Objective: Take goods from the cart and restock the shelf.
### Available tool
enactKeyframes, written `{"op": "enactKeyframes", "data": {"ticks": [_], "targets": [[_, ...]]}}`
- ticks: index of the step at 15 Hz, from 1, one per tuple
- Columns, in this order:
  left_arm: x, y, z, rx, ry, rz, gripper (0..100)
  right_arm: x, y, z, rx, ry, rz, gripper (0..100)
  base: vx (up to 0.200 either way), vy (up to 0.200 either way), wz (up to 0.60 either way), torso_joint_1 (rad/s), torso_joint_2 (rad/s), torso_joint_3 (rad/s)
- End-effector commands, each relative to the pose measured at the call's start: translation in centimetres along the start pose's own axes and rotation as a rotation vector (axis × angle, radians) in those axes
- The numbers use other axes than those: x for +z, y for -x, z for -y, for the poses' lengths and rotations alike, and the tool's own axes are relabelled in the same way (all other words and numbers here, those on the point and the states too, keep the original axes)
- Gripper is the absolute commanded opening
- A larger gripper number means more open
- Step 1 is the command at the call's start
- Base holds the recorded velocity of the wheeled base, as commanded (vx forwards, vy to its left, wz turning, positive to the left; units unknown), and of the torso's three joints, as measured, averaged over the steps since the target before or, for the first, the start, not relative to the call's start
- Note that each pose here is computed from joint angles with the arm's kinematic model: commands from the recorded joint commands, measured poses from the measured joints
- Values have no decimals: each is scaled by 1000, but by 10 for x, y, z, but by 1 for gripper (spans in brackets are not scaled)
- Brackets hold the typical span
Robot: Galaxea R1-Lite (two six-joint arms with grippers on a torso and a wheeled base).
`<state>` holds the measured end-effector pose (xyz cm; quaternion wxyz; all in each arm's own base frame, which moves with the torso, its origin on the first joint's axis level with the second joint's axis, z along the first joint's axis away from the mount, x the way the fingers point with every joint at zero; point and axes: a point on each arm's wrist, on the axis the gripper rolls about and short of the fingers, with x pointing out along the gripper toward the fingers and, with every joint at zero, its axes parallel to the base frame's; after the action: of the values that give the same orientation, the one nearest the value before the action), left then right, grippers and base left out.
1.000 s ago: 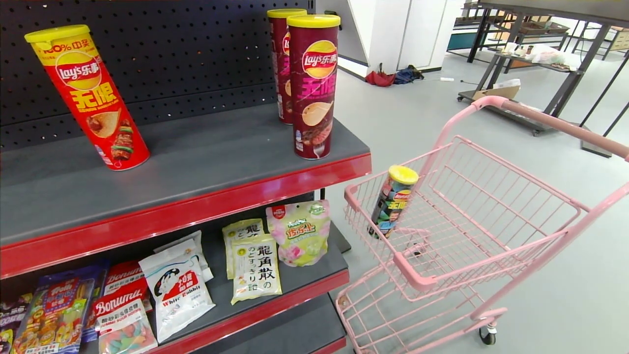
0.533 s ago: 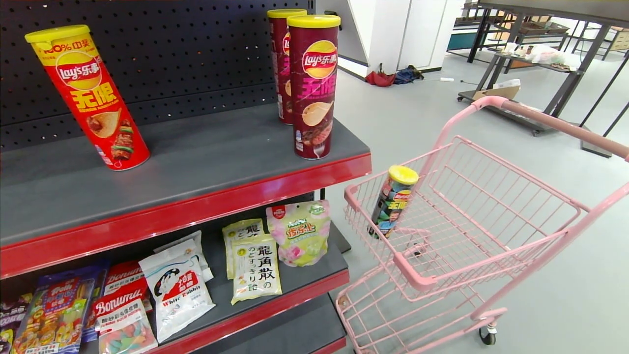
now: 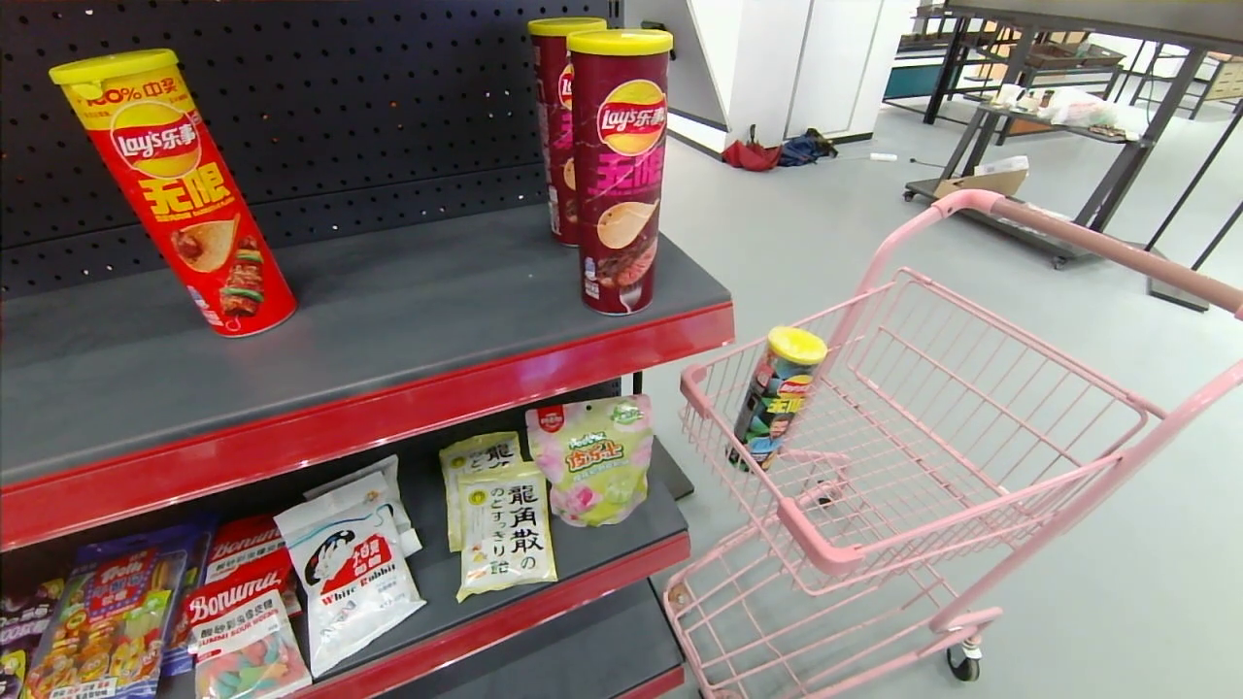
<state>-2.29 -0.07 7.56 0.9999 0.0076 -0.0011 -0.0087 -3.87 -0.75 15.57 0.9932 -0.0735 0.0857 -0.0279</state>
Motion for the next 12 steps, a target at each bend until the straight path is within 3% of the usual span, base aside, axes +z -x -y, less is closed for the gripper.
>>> {"op": "enactKeyframes", "data": {"ticks": [1, 4, 12], "targets": [[0, 0, 0, 1, 1, -1, 100, -1, 0, 0, -1, 2, -1, 0, 0, 0, 0, 0, 0, 0], [0, 0, 0, 1, 0, -1, 100, -1, -1, 0, 0, 4, -4, 0, 0, 0, 0, 89, -274, -183], [0, 0, 0, 1, 1, -1, 100, 1, -3, 0, 6, 9, -20, 0, 0, 0, 0, 203, -556, -353]]}}
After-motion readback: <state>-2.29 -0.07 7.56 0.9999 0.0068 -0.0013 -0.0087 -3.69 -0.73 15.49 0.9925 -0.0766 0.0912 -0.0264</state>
